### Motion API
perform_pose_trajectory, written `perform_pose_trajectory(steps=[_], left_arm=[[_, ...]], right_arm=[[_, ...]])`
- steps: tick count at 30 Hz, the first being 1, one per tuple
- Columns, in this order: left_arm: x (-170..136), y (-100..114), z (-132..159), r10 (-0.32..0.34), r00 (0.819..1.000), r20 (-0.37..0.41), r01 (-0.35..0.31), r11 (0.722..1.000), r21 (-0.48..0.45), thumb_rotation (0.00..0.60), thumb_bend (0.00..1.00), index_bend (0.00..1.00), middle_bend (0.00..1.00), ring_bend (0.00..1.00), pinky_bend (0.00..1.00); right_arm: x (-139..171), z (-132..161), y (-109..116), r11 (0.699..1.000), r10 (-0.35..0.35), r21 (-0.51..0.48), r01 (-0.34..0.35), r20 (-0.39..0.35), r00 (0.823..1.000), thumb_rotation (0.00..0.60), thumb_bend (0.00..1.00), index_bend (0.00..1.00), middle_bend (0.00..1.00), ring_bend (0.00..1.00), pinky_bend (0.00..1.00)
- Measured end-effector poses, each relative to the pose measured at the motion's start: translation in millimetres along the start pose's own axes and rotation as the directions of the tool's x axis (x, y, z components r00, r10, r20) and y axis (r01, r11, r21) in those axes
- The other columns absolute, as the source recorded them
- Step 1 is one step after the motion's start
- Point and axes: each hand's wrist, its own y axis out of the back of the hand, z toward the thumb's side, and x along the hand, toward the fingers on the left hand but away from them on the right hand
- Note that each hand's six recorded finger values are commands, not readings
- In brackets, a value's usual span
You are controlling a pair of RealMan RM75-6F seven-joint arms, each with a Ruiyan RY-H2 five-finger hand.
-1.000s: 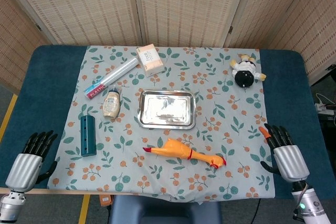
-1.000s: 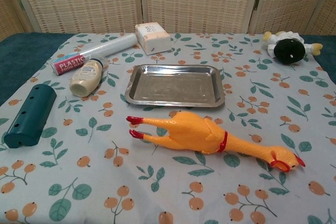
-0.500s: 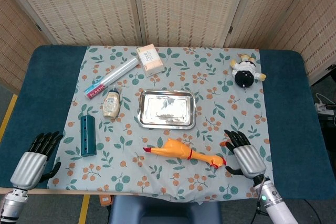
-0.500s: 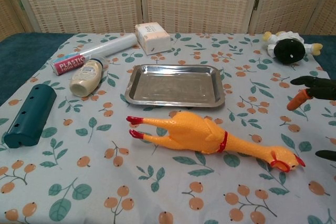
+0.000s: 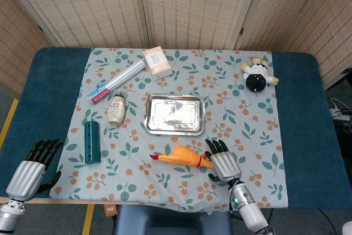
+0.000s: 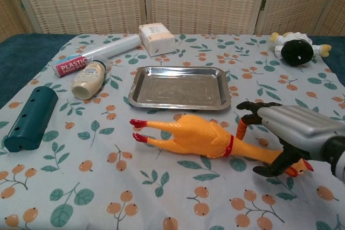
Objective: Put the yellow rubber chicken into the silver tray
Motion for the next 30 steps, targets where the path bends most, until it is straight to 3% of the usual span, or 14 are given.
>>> perform_pose_trajectory(steps=[3,6,9,12,14,18,20,24,30], left_arm=[[0,1,-1,0.001,1.0,-0.003,-0.001,1.0,-0.002,0.6,0.4,0.0,0.0,0.0,0.0],[1,1,-2,-0.002,1.0,-0.006,0.002,1.0,-0.002,0.6,0.4,0.0,0.0,0.0,0.0],[2,0,-2,-0.006,1.0,-0.007,0.006,1.0,-0.001,0.6,0.4,0.0,0.0,0.0,0.0],[2,-1,-3,-0.008,1.0,-0.01,0.008,1.0,0.003,0.6,0.4,0.0,0.0,0.0,0.0],[2,-2,-3,-0.01,1.0,-0.01,0.01,1.0,0.005,0.6,0.4,0.0,0.0,0.0,0.0],[2,-5,-1,-0.027,1.0,-0.004,0.027,1.0,0.006,0.6,0.41,0.0,0.0,0.0,0.0],[2,-6,1,-0.037,0.999,0.007,0.037,0.999,0.0,0.6,0.45,0.0,0.0,0.0,0.0],[3,-10,9,-0.068,0.996,0.06,0.07,0.997,-0.044,0.6,0.62,0.0,0.0,0.0,0.04],[13,-23,33,-0.115,0.976,0.186,0.143,0.979,-0.146,0.6,0.45,0.0,0.0,0.0,0.11]], right_arm=[[-10,2,-5,1.0,0.003,0.025,-0.003,0.02,1.0,0.6,0.19,0.37,0.0,0.0,0.0],[-15,1,-8,1.0,0.007,0.029,-0.008,0.036,0.999,0.6,0.2,0.44,0.0,0.0,0.02],[-19,-1,-8,0.999,-0.006,0.044,0.004,0.053,0.999,0.6,0.23,0.6,0.06,0.01,0.17],[-20,-1,-5,0.998,-0.029,0.049,0.026,0.066,0.997,0.6,0.26,0.78,0.23,0.19,0.48],[-21,-1,-2,0.998,-0.05,0.048,0.046,0.067,0.996,0.6,0.27,0.86,0.32,0.33,0.62],[-19,3,8,0.995,-0.097,0.027,0.096,0.046,0.994,0.6,0.28,0.9,0.44,0.56,0.77],[-18,5,14,0.993,-0.12,0.015,0.12,0.031,0.992,0.6,0.28,0.91,0.49,0.63,0.81],[-15,6,30,0.985,-0.168,-0.022,0.168,-0.002,0.986,0.6,0.3,0.91,0.54,0.7,0.85],[-12,6,53,0.976,-0.21,-0.066,0.207,-0.039,0.977,0.6,0.32,0.91,0.55,0.72,0.87]])
